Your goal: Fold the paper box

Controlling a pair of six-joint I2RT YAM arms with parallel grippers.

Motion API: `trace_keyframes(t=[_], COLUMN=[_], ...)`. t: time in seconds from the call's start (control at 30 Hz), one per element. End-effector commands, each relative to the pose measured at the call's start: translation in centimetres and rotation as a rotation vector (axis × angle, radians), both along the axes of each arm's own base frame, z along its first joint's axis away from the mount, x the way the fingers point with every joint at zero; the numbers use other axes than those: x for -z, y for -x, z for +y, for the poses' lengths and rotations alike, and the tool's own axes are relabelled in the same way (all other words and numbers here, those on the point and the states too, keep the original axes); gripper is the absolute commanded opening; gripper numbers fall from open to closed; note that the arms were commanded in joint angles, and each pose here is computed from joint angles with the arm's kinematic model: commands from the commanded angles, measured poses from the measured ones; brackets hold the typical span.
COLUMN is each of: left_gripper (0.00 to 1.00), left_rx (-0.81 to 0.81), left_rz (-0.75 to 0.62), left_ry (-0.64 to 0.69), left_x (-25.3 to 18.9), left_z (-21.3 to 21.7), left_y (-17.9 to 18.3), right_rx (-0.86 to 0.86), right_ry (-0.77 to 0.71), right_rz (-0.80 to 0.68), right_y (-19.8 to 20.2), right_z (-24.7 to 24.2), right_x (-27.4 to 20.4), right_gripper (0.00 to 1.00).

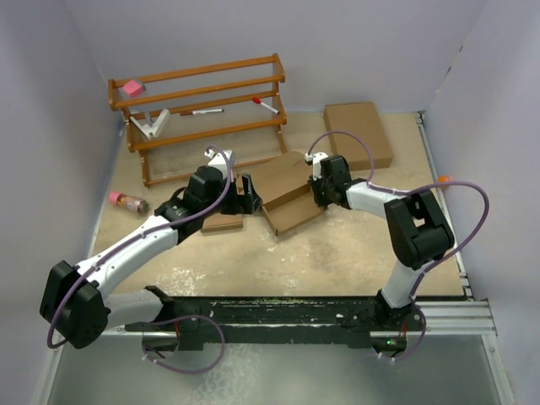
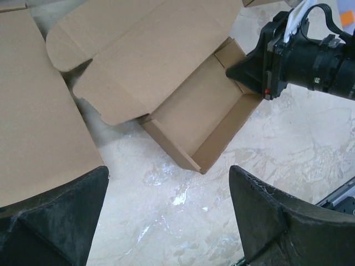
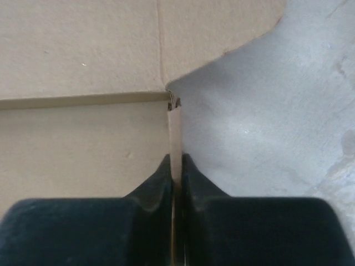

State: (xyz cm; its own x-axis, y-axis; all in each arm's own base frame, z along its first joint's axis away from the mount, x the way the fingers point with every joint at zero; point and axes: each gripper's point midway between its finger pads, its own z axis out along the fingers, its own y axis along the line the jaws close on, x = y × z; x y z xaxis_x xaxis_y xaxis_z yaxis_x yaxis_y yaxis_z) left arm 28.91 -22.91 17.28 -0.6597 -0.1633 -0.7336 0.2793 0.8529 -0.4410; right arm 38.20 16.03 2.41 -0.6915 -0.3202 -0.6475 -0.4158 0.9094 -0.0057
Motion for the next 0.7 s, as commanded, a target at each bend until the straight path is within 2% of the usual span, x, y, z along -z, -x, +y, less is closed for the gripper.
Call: trace_keyframes(t=[0.0, 0.13, 0.27, 0.3, 0.4, 0.43, 0.5, 0.67], left_gripper=[0.92, 0.92, 0.92, 0.92, 0.92, 0.92, 0.92, 0.92], left_rx=[0.03, 0.036, 0.05, 0.05, 0.053, 0.053, 0.054, 0.06], left_rz=[-0.061, -0.066, -0.069, -0.069, -0.068, -0.067, -0.066, -0.057], left_ry=[0.044, 0.056, 0.064, 0.065, 0.07, 0.073, 0.08, 0.094], left_x=[-1.8, -1.8, -2.0, -2.0, -2.0, -2.0, -1.9, -1.8], left_z=[-0.8, -1.0, -1.3, -1.2, -1.3, -1.3, -1.3, -1.6], left_y=[-1.0, -1.3, -1.4, -1.4, -1.3, -1.3, -1.2, -1.0], right_rx=[0.019, 0.057, 0.0, -0.011, -0.036, -0.04, -0.042, -0.045], right_ry=[0.104, 0.209, 0.185, 0.181, 0.164, 0.162, 0.157, 0.152], right_rz=[-0.041, -0.06, -0.066, -0.07, -0.077, -0.082, -0.088, -0.098], right_y=[-1.6, -2.1, -1.9, -1.9, -1.8, -1.8, -1.9, -2.0], right_z=[-1.3, -2.9, -2.0, -1.9, -1.5, -1.4, -1.4, -1.3], right_x=[-1.1, -1.2, -1.9, -2.1, -2.6, -2.8, -3.1, -3.5], right_gripper=[0.0, 0.0, 0.0, 0.03, 0.29, 0.34, 0.38, 0.4])
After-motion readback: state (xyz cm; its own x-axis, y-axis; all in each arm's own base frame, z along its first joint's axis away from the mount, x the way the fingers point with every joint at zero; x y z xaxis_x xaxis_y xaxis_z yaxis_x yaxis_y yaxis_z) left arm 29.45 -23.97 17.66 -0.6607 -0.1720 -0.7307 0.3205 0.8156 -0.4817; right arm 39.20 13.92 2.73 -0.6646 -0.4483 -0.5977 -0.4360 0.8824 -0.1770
